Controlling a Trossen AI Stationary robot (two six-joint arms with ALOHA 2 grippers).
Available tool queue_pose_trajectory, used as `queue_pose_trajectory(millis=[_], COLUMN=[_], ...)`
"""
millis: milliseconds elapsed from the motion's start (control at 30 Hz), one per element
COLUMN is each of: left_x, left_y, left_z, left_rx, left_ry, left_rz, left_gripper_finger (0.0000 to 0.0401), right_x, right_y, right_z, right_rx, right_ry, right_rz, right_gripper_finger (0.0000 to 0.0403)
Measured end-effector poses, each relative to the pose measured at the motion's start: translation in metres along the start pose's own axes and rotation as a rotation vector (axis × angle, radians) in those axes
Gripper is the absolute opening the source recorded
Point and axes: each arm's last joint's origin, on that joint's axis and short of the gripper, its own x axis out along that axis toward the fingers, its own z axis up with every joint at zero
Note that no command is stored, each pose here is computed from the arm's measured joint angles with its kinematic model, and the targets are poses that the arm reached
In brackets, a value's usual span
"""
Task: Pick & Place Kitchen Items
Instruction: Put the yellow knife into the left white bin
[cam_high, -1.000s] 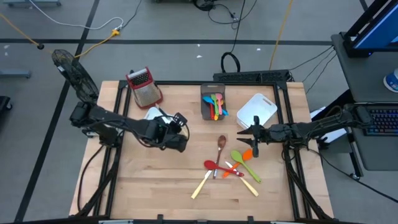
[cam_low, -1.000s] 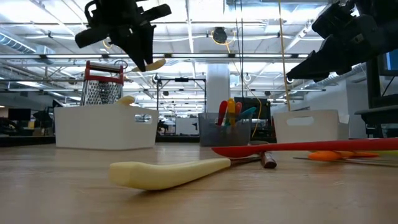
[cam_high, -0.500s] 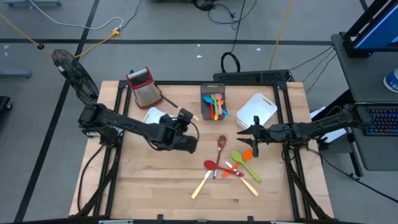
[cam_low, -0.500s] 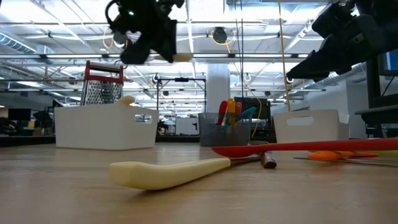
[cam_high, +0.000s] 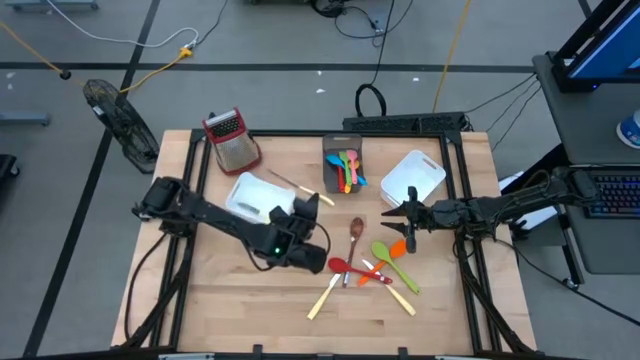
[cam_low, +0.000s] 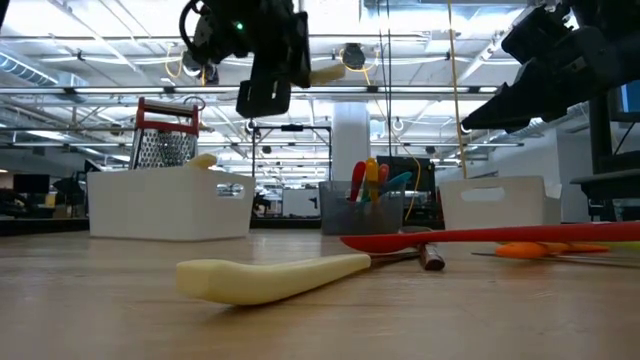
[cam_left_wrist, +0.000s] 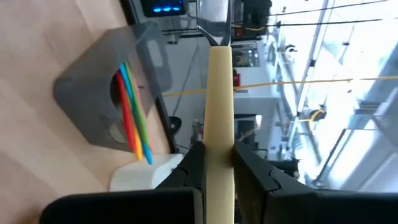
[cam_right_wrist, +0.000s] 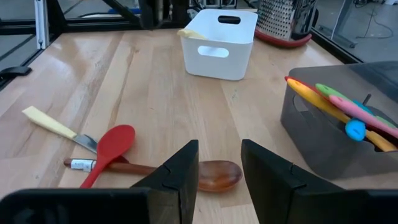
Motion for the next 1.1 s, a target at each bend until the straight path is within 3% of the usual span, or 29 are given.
queue_pose_trajectory(millis=[433,667,967,1100], left_x=[-0.012,-0.013,-0.037,-0.054], left_y=[-0.01,-0.024,-0.022,-0.018], left_z=[-0.006,-0.015,-0.023,-0.027], left_rx=[-0.108,-0.105,-0.035,0.096], left_ry=[-0.088,-0.091,0.071,0.196], left_rz=[-0.157,-0.16,-0.102,-0.069], left_gripper_finger=[0.004,0.0041,0.0041,0.0041], right_x=[0.0,0.0,0.0,0.0], right_y=[0.0,0.0,0.0,0.002], right_z=[0.0,0.0,0.0,0.001], right_rx=[0.003,-0.013,-0.029,-0.045], right_ry=[0.001,0.0,0.0,-0.001], right_rz=[0.0,0.001,0.001,0.083], right_gripper_finger=[0.0114,0.0114,0.0114,0.0114])
